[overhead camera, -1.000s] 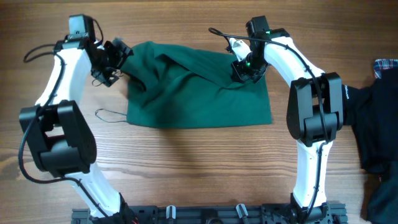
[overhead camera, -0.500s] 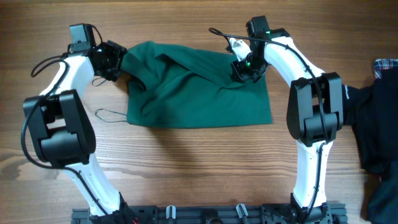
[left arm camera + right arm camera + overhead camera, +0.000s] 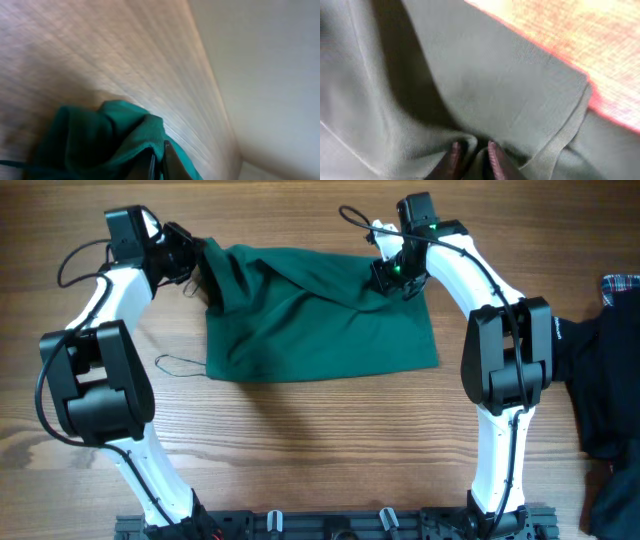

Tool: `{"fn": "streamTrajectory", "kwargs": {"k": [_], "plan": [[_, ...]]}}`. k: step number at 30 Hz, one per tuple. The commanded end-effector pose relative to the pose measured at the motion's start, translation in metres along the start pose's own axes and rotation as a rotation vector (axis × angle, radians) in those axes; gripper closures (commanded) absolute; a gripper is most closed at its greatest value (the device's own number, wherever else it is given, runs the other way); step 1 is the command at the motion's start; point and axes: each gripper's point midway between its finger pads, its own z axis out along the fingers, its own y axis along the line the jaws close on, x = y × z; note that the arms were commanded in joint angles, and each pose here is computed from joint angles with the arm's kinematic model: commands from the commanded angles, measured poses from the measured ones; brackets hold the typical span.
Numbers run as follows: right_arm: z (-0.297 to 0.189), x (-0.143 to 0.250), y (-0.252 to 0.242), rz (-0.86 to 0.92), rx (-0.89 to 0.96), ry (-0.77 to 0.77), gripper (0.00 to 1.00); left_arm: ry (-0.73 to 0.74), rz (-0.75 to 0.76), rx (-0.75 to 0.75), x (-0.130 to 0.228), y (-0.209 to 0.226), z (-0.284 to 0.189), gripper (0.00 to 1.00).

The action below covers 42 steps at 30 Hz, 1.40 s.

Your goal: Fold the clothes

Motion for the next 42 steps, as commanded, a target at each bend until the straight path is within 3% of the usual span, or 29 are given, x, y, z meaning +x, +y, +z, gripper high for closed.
{"fn": "streamTrajectory", "kwargs": {"k": [1,2,4,8,11,13,16,21,25,26,30,33,38,39,40,41,42], "plan": [[-0.051,-0.053,0.008,-0.023,0.018,-0.199,0.62,0.0,0.124,0.074,-0.01,-0.027,-0.005,0.96],[-0.064,-0.071,0.008,-0.031,0.033,-0.273,0.49,-0.009,0.177,0.082,-0.013,-0.031,-0.006,0.95],[-0.075,-0.091,0.002,-0.055,0.077,-0.358,0.38,-0.017,0.244,0.082,-0.014,-0.031,-0.006,0.9],[-0.086,-0.111,-0.022,-0.04,0.219,-0.443,0.36,-0.064,0.388,0.115,-0.022,-0.042,-0.007,0.88],[-0.081,-0.099,-0.024,0.021,0.217,-0.393,0.42,-0.124,0.439,0.172,-0.033,-0.06,-0.01,0.91],[-0.081,-0.082,0.004,0.016,0.075,-0.326,0.59,-0.173,0.465,0.189,-0.042,-0.068,-0.013,0.92],[-0.101,-0.065,0.03,-0.016,-0.006,-0.269,0.7,-0.239,0.524,0.156,-0.051,-0.07,-0.013,0.96],[-0.096,-0.033,0.034,-0.053,-0.009,-0.139,0.73,-0.32,0.605,0.04,-0.049,-0.064,0.007,0.91],[-0.096,-0.03,0.034,-0.05,-0.011,-0.13,0.73,-0.349,0.64,0.017,-0.046,-0.053,0.034,0.77],[-0.096,-0.03,0.034,-0.049,-0.011,-0.127,0.73,-0.37,0.628,-0.027,-0.051,-0.039,0.04,0.68],[-0.095,-0.022,0.036,-0.039,-0.017,-0.097,0.73,-0.439,0.641,-0.112,-0.067,-0.01,0.052,0.49],[-0.095,-0.019,0.036,-0.035,-0.018,-0.084,0.73,-0.526,0.723,-0.121,-0.086,-0.019,0.041,0.25],[-0.095,-0.02,0.035,-0.036,-0.011,-0.087,0.71,-0.587,0.731,-0.1,-0.131,-0.073,-0.016,0.03],[-0.095,-0.02,0.034,-0.035,-0.01,-0.089,0.72,-0.563,0.733,-0.091,-0.126,-0.08,-0.022,0.05],[-0.095,-0.021,0.034,-0.036,-0.01,-0.092,0.71,-0.526,0.735,-0.08,-0.117,-0.086,-0.026,0.15],[-0.095,-0.022,0.034,-0.035,-0.01,-0.097,0.72,-0.43,0.723,-0.099,-0.094,-0.088,-0.029,0.39],[-0.095,-0.022,0.034,-0.035,-0.009,-0.098,0.71,-0.381,0.712,-0.124,-0.081,-0.084,-0.029,0.51]]}}
